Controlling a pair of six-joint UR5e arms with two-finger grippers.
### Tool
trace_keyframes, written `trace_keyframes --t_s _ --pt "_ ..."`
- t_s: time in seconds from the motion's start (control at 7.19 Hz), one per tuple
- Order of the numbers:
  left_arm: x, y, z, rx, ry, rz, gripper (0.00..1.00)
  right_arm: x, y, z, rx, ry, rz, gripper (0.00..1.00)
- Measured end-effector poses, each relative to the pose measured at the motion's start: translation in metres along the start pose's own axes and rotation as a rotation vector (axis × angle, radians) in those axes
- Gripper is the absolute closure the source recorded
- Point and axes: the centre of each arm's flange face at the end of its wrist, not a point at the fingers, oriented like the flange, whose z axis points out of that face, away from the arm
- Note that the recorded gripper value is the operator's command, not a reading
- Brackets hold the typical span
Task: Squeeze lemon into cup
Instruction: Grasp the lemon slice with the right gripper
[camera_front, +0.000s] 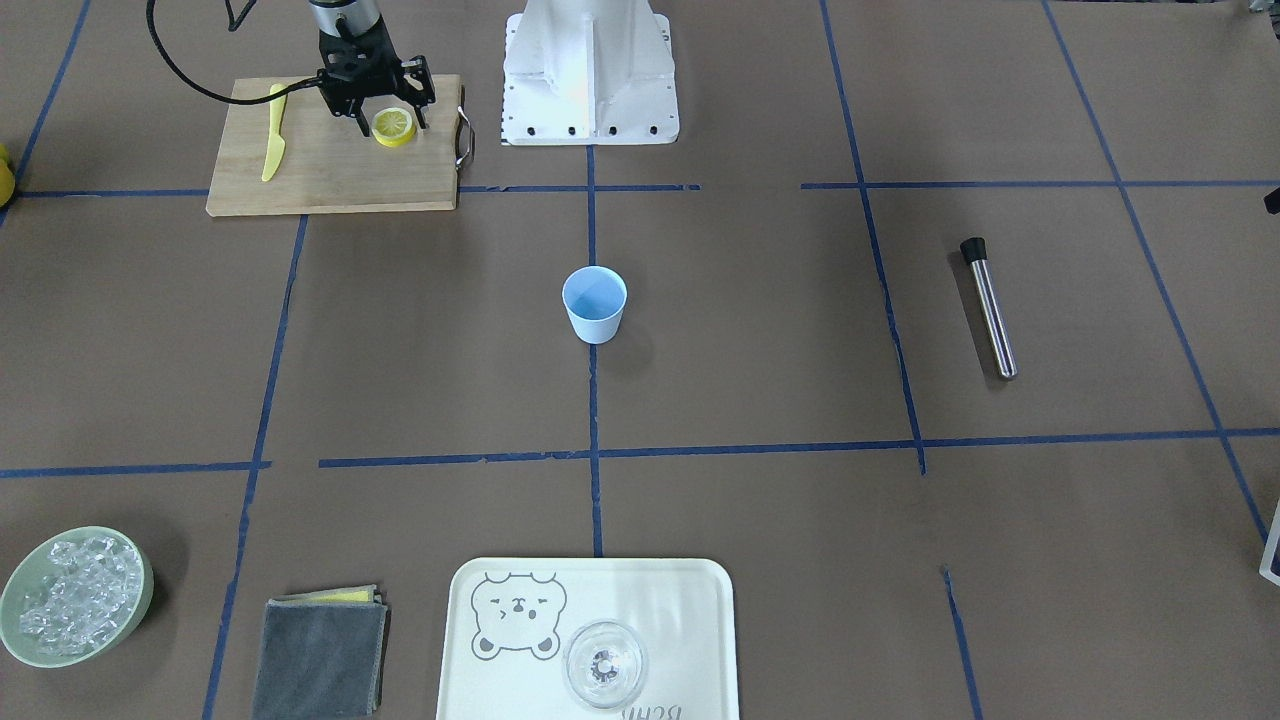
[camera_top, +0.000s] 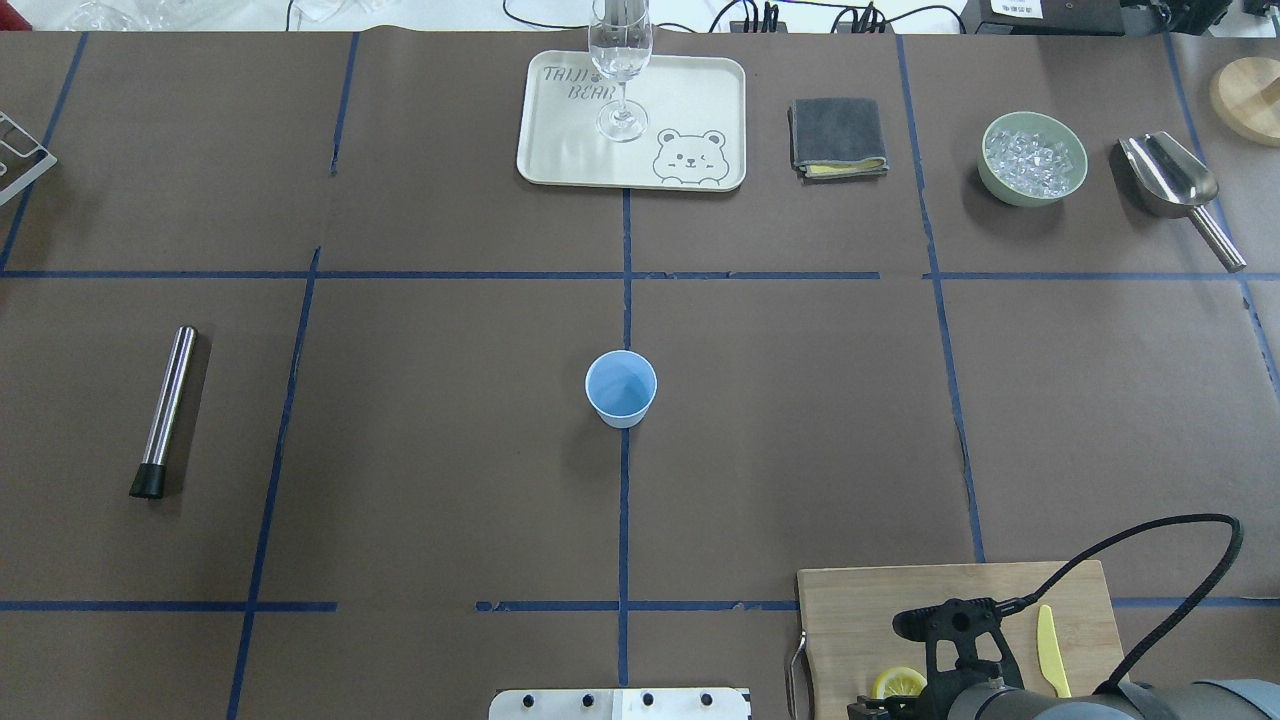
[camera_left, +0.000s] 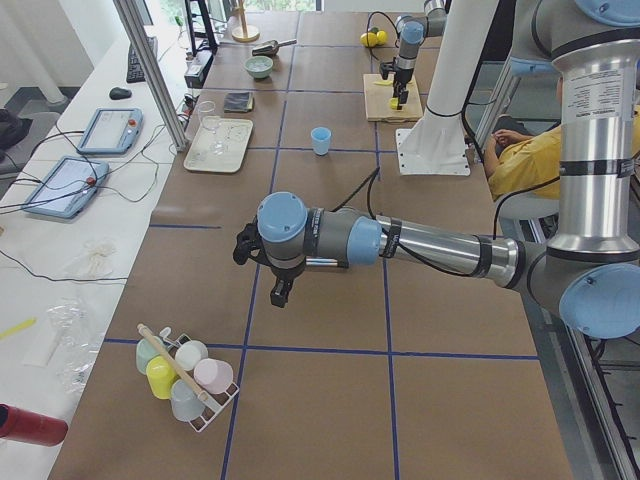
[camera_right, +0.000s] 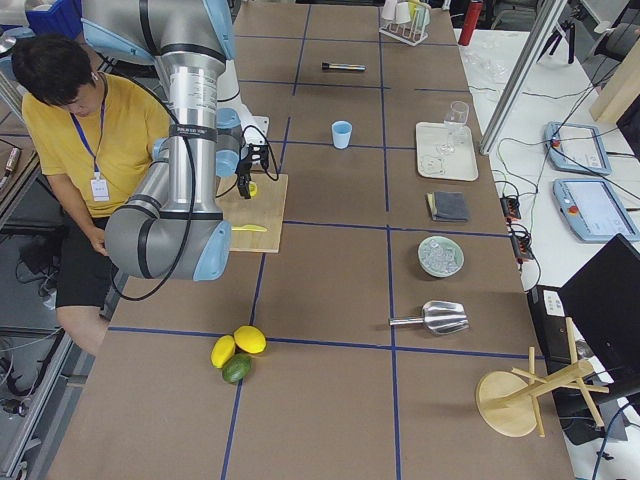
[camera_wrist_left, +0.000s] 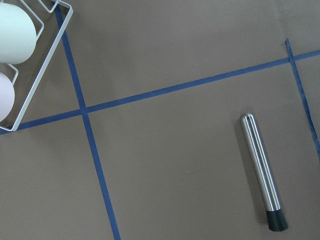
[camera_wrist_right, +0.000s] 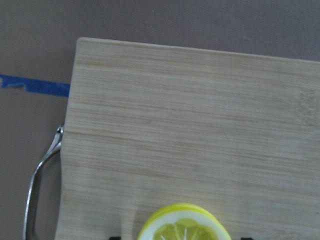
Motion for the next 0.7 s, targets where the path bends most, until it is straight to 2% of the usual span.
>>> trace_keyframes --t_s 0.42,0.7 --pt "0.0 0.0 0.0 0.0 0.0 0.0 0.0 0.001 -0.006 -0.002 0.009 -0.002 0.009 0.45" --pt "0.0 0.002 0.0 -0.002 0.0 -0.003 0.0 0.003 -0.013 -0.008 0.02 -0.005 0.02 0.45"
